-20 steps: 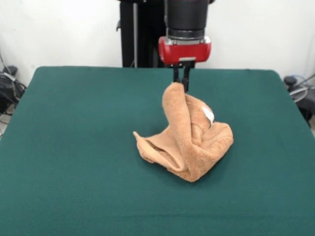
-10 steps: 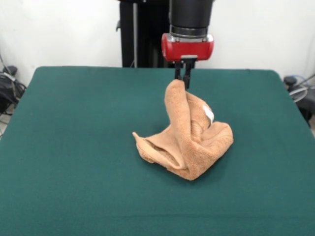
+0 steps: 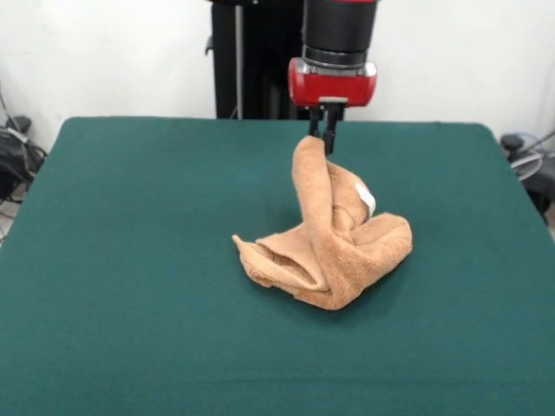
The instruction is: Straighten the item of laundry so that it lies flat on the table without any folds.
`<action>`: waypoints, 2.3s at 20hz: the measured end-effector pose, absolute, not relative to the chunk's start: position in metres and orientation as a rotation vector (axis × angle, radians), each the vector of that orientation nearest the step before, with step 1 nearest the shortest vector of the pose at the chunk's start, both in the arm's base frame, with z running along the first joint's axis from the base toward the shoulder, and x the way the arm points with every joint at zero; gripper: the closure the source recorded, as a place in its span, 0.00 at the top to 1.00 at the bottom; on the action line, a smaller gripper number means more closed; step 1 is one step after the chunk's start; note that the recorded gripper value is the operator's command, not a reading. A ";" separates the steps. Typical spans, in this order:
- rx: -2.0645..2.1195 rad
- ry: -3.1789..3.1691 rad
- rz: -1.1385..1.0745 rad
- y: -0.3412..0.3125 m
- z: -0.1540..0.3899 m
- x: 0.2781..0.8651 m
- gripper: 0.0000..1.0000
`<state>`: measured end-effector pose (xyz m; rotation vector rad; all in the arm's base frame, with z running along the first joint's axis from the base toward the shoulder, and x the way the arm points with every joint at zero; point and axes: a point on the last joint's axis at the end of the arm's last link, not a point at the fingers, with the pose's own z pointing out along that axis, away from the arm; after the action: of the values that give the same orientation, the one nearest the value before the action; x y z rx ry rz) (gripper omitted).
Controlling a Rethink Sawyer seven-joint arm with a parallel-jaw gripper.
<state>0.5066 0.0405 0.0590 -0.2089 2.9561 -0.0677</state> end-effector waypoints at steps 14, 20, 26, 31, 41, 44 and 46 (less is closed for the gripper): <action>-0.149 3.020 -0.070 0.055 0.073 0.450 0.00; -0.122 3.033 -0.089 0.051 0.088 0.429 0.00; -0.113 3.046 -0.084 0.052 0.092 0.416 0.00; -0.073 3.052 -0.084 0.044 0.099 0.407 0.00; -0.054 3.072 -0.075 0.045 0.108 0.383 0.00; -0.065 3.075 -0.070 0.048 0.108 0.374 0.00; -0.077 3.069 -0.069 0.050 0.107 0.369 0.00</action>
<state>0.3694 0.0500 0.1069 -0.0766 3.0693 -0.0688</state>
